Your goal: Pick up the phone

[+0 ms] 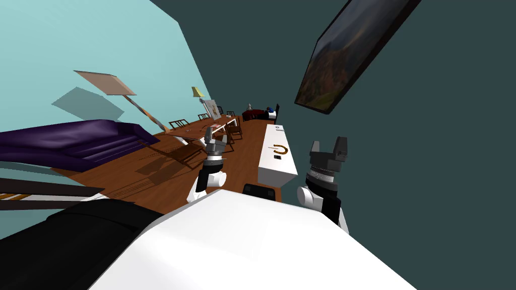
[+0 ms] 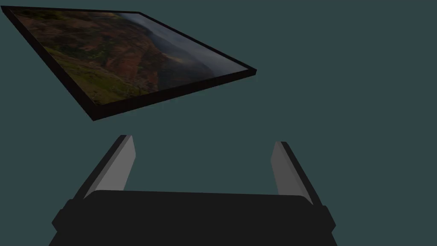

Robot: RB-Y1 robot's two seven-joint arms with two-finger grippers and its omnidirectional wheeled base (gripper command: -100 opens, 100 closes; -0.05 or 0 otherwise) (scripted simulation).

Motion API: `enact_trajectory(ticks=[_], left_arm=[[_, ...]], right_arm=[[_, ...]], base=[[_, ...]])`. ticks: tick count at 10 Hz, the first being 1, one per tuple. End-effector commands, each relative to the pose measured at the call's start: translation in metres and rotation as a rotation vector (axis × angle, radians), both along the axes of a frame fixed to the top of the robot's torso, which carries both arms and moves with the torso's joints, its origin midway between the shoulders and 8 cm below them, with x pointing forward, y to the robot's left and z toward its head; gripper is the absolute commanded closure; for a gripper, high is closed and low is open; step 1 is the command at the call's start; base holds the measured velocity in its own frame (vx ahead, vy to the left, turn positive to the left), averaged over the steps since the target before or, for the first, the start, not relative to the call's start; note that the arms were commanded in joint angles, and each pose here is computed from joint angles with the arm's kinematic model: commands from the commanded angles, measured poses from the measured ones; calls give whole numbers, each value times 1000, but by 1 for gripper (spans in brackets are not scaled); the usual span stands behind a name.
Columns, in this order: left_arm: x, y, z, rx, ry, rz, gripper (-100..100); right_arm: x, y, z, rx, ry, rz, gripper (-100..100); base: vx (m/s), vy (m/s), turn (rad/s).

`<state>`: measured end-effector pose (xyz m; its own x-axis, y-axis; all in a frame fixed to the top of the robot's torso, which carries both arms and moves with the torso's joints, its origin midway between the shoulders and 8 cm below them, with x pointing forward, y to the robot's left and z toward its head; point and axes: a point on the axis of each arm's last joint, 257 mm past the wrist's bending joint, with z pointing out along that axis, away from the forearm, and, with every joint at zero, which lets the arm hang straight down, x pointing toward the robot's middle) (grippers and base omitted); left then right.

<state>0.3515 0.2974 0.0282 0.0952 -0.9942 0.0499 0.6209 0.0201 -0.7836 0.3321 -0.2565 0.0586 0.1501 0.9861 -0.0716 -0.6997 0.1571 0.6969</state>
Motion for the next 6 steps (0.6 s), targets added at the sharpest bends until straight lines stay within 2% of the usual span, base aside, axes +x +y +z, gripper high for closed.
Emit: enact_trajectory(ticks=[1,4,6], left_arm=[[0,0,0,0,0,0,0],[0,0,0,0,0,0,0],[0,0,0,0,0,0,0]], right_arm=[[3,5,-5,-63,10,-2,-100],[11,14,-18,-195,30,-16,-100],[19,20,-33,-309,47,-33,-100]], base=[[5,38,47],[15,104,58],[12,155,77]])
